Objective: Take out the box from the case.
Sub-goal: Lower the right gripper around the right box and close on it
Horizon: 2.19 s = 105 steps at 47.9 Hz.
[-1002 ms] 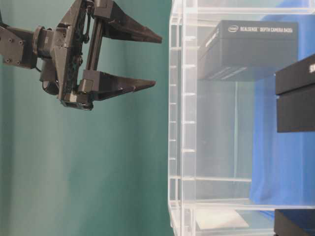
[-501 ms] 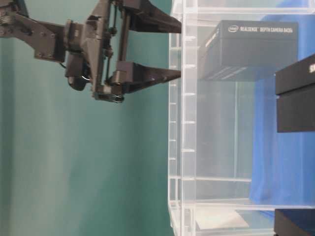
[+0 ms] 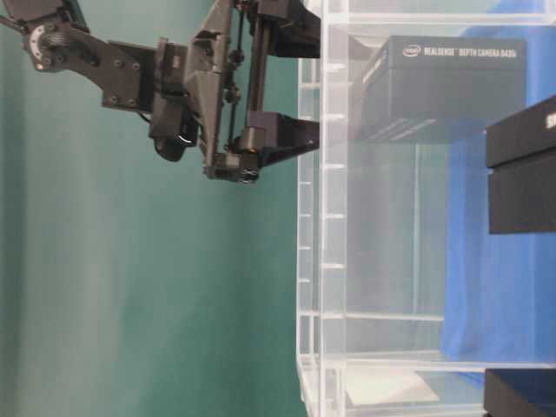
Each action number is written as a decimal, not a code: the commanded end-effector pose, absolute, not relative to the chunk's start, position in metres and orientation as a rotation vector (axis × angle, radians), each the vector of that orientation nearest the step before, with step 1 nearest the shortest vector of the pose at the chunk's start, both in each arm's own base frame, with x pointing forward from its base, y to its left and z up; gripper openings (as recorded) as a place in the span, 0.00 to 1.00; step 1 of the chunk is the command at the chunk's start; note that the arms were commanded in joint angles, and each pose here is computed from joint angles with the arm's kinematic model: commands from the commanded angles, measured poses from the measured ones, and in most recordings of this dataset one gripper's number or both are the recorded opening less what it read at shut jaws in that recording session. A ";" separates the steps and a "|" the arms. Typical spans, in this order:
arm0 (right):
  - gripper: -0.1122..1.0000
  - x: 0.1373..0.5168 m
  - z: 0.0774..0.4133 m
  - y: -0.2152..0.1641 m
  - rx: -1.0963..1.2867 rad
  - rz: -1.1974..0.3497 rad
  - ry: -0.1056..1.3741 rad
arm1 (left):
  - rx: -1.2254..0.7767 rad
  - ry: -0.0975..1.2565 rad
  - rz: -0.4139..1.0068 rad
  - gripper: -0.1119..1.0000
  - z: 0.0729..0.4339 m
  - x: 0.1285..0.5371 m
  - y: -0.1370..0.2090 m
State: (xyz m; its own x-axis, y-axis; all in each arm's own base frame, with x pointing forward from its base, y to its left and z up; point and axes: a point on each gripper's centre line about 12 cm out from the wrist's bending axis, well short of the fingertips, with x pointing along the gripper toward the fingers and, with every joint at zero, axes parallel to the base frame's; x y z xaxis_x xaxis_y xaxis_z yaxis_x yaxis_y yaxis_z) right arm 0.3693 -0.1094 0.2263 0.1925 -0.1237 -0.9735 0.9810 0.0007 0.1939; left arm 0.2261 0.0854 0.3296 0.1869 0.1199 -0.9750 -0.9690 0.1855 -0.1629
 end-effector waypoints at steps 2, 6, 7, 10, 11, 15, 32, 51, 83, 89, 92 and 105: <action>0.88 0.374 0.230 -0.110 1.216 -1.101 0.936 | -1.063 1.042 1.001 1.00 0.336 0.225 0.083; 0.88 0.377 0.225 -0.110 1.215 -1.102 0.939 | -1.062 1.044 1.000 1.00 0.336 0.226 0.083; 0.88 0.377 0.224 -0.111 1.216 -1.104 0.940 | -1.061 1.044 0.999 1.00 0.336 0.226 0.082; 0.88 0.378 0.220 -0.111 1.214 -1.110 0.948 | -1.059 1.046 0.997 1.00 0.336 0.225 0.081; 0.88 0.379 0.219 -0.111 1.212 -1.110 0.952 | -1.059 1.046 0.997 1.00 0.336 0.225 0.081; 0.88 0.379 0.216 -0.112 1.212 -1.118 0.959 | -1.056 1.048 0.993 1.00 0.336 0.226 0.080; 0.88 0.378 0.203 -0.116 1.215 -1.147 0.979 | -1.053 1.054 0.991 1.00 0.334 0.226 0.079; 0.86 0.377 0.203 -0.119 1.228 -1.180 0.959 | -1.051 1.060 0.990 1.00 0.333 0.226 0.077; 0.69 0.378 0.203 -0.118 1.208 -1.200 0.937 | -1.052 1.057 0.988 1.00 0.333 0.226 0.078; 0.69 0.378 0.203 -0.116 1.206 -1.198 0.939 | -1.050 1.059 0.988 1.00 0.333 0.226 0.078; 0.69 0.378 0.203 -0.116 1.205 -1.196 0.939 | -1.050 1.061 0.989 1.00 0.332 0.226 0.077; 0.69 0.379 0.223 -0.114 1.219 -1.184 0.908 | -1.049 1.060 0.987 1.00 0.333 0.226 0.077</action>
